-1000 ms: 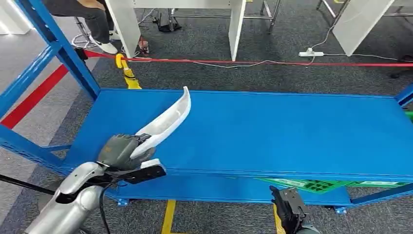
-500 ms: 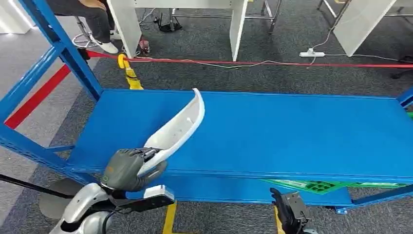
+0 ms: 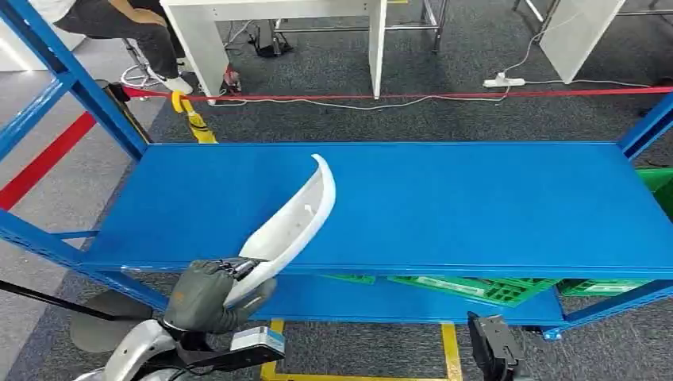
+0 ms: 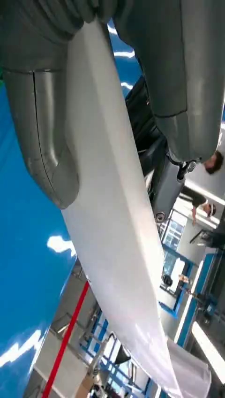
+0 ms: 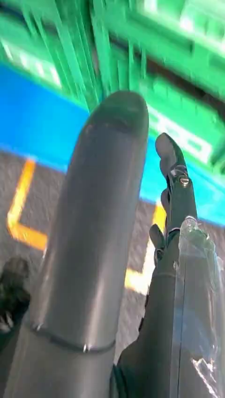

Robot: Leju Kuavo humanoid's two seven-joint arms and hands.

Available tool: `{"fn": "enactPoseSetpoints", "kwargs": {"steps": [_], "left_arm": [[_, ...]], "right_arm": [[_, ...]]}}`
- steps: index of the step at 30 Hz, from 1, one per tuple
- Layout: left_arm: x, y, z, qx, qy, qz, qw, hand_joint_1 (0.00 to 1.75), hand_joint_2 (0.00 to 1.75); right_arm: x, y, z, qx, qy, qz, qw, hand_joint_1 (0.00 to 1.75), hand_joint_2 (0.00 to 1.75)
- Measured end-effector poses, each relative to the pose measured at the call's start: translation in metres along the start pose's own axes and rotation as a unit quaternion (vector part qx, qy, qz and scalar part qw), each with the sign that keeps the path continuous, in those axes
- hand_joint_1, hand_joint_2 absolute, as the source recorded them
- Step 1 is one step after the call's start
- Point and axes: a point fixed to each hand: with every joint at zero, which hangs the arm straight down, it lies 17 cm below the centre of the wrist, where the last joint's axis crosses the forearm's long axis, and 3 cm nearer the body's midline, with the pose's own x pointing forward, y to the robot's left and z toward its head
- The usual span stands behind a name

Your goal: Take the parts from the cabinet and place them on the table.

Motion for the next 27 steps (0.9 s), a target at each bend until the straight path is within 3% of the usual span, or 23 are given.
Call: {"fn": "enactPoseSetpoints", "kwargs": {"steps": [5,9,27], "left_arm": [[0.001,0.016,0.005,0.035,0.008,0.007,0.999,1.75,1.75],[0.0,0.026,0.014,0.057,0.019,0.013,0.998,1.75,1.75],[-0.024,0.037,0.053,0.092,0.078,0.059,0.991,1.75,1.75]], "right_arm": [[-0.023,-0.02,0.003,-0.042,0.046,0.056,0.996,0.0,0.0],[-0.038,-0.023,0.01,-0.052,0.067,0.058,0.995,0.0,0.0],[-0.043,0.006,0.019,-0.019,0.065,0.018,0.998,0.0,0.0]]}}
